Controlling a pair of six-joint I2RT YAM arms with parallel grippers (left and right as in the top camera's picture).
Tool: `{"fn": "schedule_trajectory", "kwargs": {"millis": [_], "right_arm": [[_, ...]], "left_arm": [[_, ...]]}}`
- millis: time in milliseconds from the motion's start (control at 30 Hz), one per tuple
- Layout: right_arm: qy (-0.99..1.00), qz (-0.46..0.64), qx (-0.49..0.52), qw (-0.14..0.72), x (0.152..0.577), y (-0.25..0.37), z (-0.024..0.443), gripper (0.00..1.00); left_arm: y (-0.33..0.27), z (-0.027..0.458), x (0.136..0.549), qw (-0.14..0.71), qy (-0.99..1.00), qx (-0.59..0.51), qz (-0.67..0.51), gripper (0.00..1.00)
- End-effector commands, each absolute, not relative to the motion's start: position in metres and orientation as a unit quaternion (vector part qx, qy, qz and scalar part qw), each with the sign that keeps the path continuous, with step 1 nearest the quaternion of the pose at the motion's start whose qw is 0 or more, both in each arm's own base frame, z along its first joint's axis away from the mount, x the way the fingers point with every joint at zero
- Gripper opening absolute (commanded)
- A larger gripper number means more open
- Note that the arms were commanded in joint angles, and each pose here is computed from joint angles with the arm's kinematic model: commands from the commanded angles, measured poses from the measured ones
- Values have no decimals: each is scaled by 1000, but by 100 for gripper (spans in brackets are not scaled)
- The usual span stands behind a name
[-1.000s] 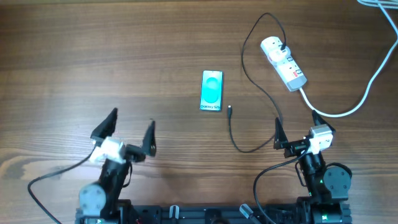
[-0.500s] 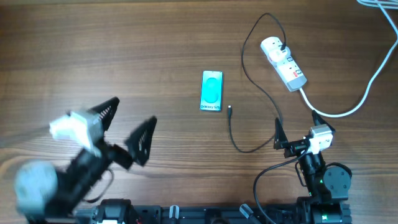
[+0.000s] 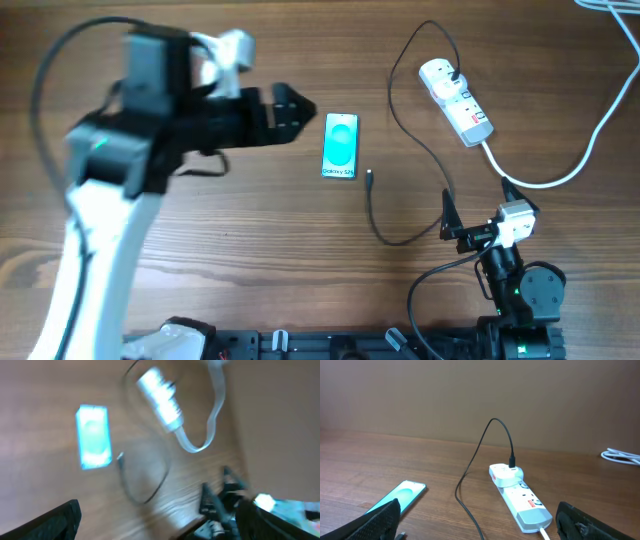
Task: Plug charger to phone and switch on socket
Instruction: 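Reach the left gripper forward over the blue phone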
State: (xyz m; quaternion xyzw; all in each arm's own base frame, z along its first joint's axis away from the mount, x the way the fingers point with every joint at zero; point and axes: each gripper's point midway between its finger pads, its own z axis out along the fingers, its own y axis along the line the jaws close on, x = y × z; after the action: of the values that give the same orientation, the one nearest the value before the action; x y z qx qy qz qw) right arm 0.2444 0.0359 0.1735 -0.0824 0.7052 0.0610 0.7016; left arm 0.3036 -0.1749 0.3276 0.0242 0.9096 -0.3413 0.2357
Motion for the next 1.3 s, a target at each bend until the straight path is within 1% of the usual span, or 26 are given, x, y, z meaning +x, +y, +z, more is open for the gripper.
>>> {"fn": "schedule_trajectory", "kwargs": {"millis": [0,100,200,267,367,500,567,700,800,967,1267], "right_arm": [[704,62,-79,703,245,36,174,100],[704,62,-79,703,245,36,174,100],[704,62,-79,703,245,36,174,100],[704,62,-79,703,245,36,174,100],[704,62,-79,703,245,36,174,100],[704,62,-79,703,245,36,174,100],[704,62,-79,703,245,36,174,100],[704,62,-79,703,245,36,174,100],[704,62,-79,703,245,36,174,99],[704,62,-79,703,245,36,174,99],[704,62,-79,703,245,36,174,100]], "left_arm": [[-177,251,327,155,965,-37,-207,99],[-182,205,333,108,986,-32,-119,100],[-186,173,347,97,992,-36,-72,100],[-197,157,364,107,991,-33,-75,100],[-208,148,383,128,987,-32,-90,100],[-232,141,401,154,981,-15,-120,100],[-244,130,407,157,980,-8,-124,100],[-259,101,409,146,983,5,-115,100],[-257,75,410,139,987,8,-76,100],[-259,42,406,111,992,12,-61,100],[-269,19,397,90,994,25,-53,100]]}}
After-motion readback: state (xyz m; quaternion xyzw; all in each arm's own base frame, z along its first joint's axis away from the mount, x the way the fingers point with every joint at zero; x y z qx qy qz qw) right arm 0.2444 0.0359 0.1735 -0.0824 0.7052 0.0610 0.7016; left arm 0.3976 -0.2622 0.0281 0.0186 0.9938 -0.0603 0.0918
